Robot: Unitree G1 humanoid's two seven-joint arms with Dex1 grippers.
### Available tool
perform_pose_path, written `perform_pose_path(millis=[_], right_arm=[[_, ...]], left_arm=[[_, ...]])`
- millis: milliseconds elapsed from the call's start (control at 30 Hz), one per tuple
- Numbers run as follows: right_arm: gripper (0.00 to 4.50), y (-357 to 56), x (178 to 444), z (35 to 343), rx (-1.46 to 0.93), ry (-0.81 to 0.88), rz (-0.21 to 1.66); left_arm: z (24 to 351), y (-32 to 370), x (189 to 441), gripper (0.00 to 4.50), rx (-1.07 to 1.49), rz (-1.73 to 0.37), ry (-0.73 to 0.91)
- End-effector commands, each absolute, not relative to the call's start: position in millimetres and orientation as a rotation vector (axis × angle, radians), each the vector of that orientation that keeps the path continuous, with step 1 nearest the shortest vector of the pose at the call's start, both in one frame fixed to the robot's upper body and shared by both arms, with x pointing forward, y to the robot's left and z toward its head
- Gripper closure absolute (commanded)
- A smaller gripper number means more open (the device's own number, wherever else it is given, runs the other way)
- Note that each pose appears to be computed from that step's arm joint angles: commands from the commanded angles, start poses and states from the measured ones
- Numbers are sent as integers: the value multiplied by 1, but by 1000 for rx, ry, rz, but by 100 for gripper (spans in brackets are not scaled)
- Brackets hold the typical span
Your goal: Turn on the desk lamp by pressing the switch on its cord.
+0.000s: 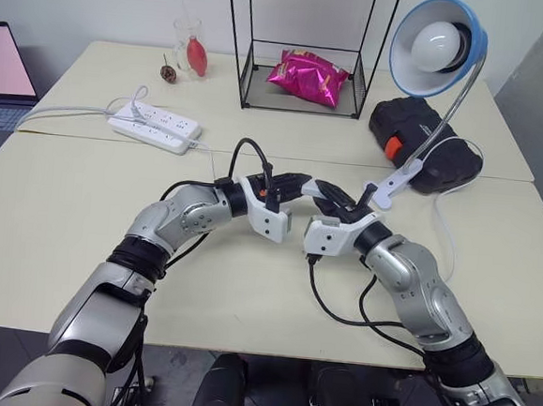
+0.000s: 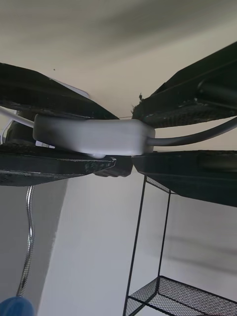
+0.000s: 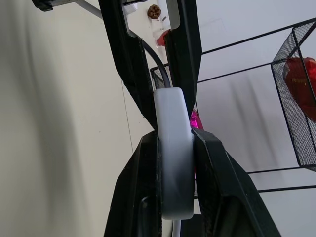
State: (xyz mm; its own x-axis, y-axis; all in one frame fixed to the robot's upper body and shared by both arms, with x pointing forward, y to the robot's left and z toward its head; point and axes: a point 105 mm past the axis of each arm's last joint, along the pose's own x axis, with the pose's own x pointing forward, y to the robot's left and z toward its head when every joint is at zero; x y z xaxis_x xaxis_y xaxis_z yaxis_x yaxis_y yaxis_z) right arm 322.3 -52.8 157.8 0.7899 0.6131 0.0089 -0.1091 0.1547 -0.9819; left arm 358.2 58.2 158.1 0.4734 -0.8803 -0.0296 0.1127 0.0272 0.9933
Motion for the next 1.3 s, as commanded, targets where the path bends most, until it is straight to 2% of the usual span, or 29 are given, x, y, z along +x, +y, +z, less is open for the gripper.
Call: perform_pose_path(millis=[33,367,500,567,700,867,1300], right_arm=[[396,-41,316,164,-1379,-538,595],[396,-45,318,160,-1441,-537,649],[396,-48,317,160,-1371,-512,661],[326,-50,317,160,-1357,-502,653],[238,-55,320,165,-1393,-523,592],[235,-59,317,174,-1384,-530,535],[235,-50,313,171,-1394,-491,513]], left_arm=[[173,53,355,416,1300,-875,-820],[174,50,355,416,1296,-877,-822],[174,51,356,416,1295,-875,-821],[174,51,356,416,1295,-873,-820],[174,52,356,416,1295,-870,-814],[173,54,357,416,1295,-865,-803],[171,54,357,416,1293,-859,-791]])
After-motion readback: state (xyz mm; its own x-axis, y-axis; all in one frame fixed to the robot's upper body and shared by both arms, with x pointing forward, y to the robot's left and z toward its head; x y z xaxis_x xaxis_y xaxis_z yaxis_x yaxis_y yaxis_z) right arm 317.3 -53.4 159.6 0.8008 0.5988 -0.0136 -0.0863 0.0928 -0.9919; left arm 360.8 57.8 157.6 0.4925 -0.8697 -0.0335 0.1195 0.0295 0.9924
